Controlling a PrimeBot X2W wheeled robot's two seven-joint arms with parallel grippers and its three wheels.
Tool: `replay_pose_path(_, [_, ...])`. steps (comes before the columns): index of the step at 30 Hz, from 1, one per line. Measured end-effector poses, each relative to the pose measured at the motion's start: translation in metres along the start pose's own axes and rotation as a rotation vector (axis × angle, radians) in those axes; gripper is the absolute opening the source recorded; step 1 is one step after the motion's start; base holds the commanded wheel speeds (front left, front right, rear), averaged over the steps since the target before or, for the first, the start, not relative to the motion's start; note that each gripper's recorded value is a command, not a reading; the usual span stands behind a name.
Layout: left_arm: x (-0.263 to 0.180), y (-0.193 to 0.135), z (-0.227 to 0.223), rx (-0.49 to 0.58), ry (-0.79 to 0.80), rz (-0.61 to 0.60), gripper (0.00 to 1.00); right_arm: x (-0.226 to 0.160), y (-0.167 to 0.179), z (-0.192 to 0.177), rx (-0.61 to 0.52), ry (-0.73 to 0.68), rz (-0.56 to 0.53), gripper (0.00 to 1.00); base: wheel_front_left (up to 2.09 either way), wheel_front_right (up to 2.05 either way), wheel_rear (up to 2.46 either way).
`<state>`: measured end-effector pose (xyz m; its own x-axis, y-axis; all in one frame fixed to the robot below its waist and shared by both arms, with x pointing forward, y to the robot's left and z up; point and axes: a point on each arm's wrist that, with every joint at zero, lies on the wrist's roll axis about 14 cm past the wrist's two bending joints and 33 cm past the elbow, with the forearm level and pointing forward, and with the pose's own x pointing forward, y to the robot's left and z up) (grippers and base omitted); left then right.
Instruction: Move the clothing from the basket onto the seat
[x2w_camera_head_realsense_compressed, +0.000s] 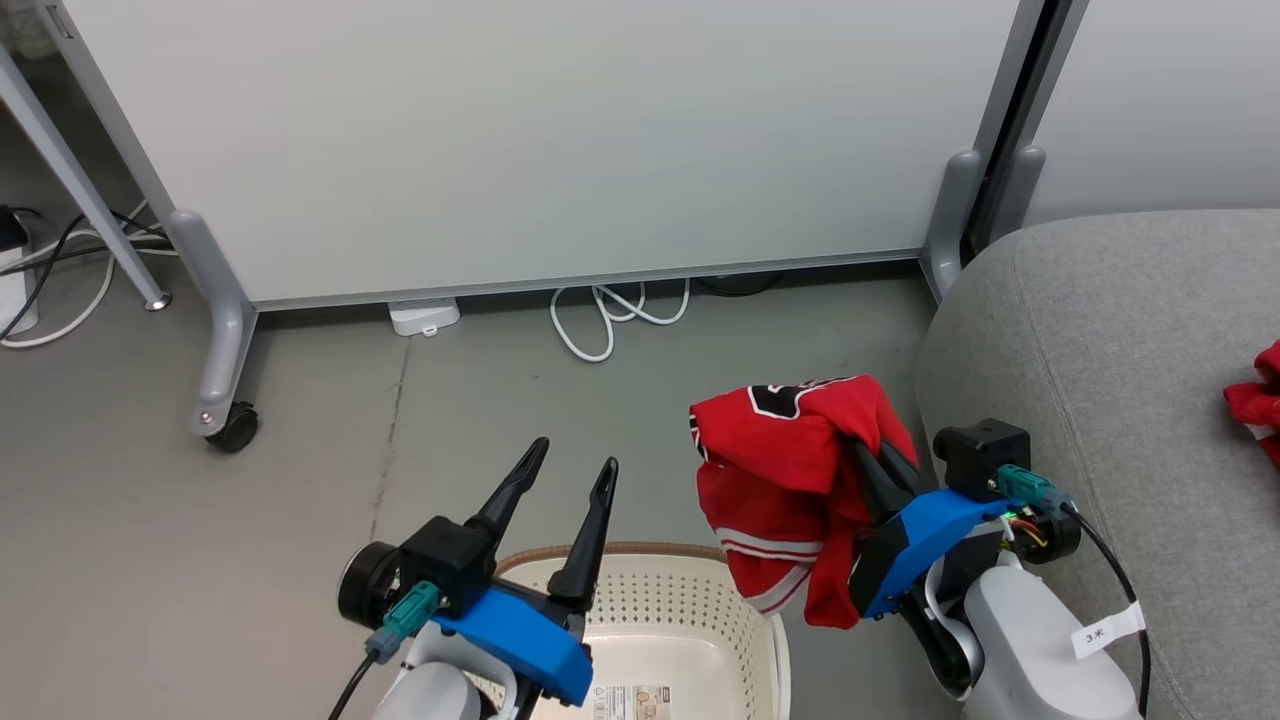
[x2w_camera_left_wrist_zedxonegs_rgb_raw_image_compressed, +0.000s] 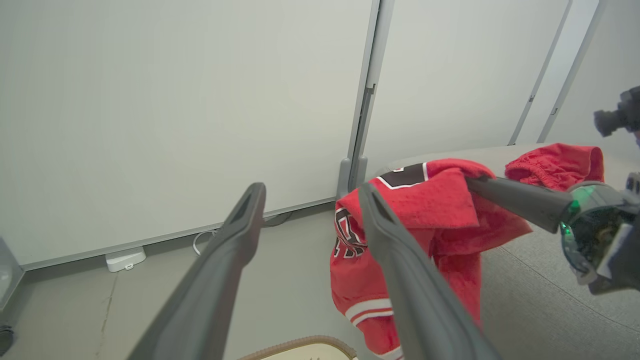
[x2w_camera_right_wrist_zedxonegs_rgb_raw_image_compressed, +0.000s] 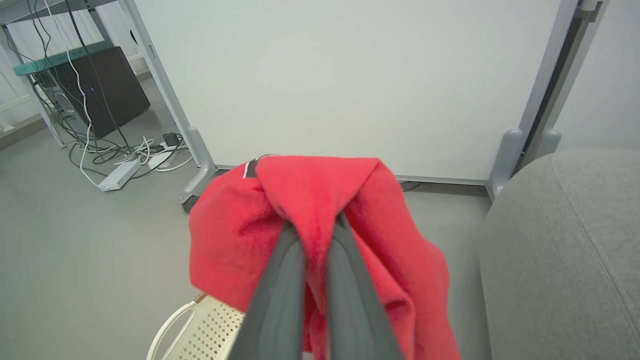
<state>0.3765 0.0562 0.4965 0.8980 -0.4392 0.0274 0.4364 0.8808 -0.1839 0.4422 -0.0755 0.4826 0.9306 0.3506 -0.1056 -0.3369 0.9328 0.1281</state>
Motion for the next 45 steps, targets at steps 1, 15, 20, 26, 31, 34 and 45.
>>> replay_pose_path(1, [-0.002,0.001,0.000,0.007,-0.001,0.004,1.00,0.000,0.000,0.000,0.000,0.000,0.000,0.00,0.00,0.00,0.00])
replay_pose_path(15, [-0.010,0.000,-0.009,0.012,0.013,0.020,1.00,-0.004,-0.005,0.002,-0.001,-0.001,-0.015,0.00,0.00,0.00,0.00])
replay_pose_path(20, [-0.007,-0.008,-0.012,0.005,0.022,-0.006,1.00,-0.006,-0.008,0.002,0.000,-0.003,-0.024,0.00,0.00,0.00,0.00])
replay_pose_path(26, [-0.002,-0.015,-0.015,0.000,0.032,-0.034,1.00,-0.012,-0.017,0.004,0.000,-0.007,-0.050,0.00,0.00,0.00,0.00])
replay_pose_path(31, [0.005,-0.025,-0.017,-0.004,0.038,-0.074,1.00,-0.019,-0.029,0.004,0.004,-0.011,-0.084,0.00,0.00,0.00,0.00])
replay_pose_path(34, [0.010,-0.033,-0.019,-0.007,0.043,-0.103,1.00,-0.024,-0.037,0.005,0.006,-0.014,-0.107,0.00,0.00,0.00,0.00])
replay_pose_path(45, [0.030,-0.063,-0.028,-0.017,0.071,-0.214,1.00,-0.046,-0.069,0.002,0.017,-0.015,-0.204,0.00,0.00,0.00,0.00])
